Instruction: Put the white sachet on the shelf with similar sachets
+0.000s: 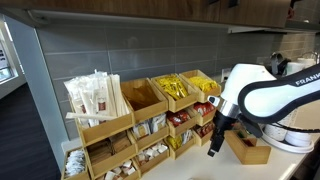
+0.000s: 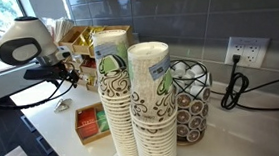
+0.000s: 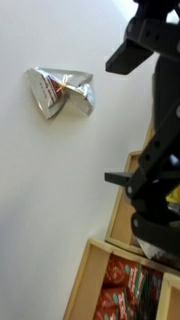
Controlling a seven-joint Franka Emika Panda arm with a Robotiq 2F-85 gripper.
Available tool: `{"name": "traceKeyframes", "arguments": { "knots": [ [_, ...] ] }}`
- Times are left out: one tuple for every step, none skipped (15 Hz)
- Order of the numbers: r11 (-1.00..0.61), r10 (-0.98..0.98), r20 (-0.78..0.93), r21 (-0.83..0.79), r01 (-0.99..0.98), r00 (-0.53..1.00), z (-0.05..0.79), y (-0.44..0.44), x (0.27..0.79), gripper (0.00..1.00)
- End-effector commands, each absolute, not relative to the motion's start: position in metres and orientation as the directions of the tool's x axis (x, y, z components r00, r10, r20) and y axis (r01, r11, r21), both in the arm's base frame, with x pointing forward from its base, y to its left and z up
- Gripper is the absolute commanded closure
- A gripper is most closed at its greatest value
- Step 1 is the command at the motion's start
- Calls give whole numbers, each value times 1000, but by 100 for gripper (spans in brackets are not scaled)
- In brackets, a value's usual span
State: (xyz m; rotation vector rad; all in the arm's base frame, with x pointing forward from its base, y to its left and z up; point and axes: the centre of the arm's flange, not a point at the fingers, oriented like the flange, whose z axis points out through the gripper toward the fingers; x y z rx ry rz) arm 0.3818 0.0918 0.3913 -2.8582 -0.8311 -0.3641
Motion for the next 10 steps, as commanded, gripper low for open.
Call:
{"name": "traceKeyframes", "arguments": {
  "knots": [
    [-780,557,305,-126,612,772,358,118,382,0],
    [-767,573,308,-127,629,760,351,123,382,0],
    [-753,592,306,-122,647,746,345,128,383,0],
    [-734,611,309,-122,668,729,339,132,383,0],
    [-717,629,308,-124,686,714,333,135,384,0],
    [-700,644,313,-127,703,698,328,137,384,0],
    [-690,654,311,-128,712,690,324,138,385,0],
    [-675,668,308,-132,726,677,321,139,385,0],
    [-655,687,297,-142,742,663,316,138,385,0],
    [-687,664,294,-126,716,688,332,139,379,0]
  ]
}}
